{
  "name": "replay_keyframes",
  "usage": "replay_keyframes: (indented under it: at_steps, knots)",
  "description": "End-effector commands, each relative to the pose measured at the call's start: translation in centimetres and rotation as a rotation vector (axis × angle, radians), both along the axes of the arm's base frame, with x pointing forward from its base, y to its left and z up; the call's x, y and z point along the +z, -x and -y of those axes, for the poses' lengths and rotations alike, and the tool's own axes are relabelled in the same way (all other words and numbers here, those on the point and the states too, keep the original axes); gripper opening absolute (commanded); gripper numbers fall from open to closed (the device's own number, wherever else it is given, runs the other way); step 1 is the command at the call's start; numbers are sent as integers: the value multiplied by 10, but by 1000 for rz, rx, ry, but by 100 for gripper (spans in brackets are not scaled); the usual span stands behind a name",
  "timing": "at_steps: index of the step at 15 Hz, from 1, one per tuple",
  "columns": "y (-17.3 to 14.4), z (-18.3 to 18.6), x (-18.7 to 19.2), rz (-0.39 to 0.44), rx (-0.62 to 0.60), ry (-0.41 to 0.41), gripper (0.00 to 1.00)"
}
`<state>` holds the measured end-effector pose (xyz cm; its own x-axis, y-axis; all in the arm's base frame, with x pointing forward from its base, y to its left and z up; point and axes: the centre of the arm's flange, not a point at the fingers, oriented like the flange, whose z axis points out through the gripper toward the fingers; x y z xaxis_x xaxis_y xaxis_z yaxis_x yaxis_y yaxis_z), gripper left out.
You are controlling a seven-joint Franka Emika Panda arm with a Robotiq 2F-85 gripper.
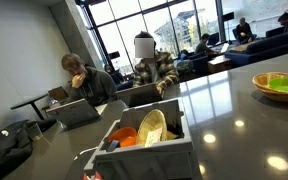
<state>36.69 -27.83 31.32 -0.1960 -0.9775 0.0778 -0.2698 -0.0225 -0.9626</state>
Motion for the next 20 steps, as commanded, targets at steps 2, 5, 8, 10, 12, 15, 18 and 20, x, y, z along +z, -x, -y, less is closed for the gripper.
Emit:
replay_keyframes:
  at_steps: [2,5,8,10,12,15,18,20]
  knots:
    - [10,-7,13,84,22,27,1]
    - [10,-9,18,140,39,47,1]
    - [9,-11,21,189,55,57,1]
    - [7,-12,21,223,75,42,1]
    - [3,-16,20,248,93,36,1]
    - [-2,-24,19,273,123,31,1]
    - [-7,-31,18,279,149,29,1]
    - [-11,-35,16,271,166,31,1]
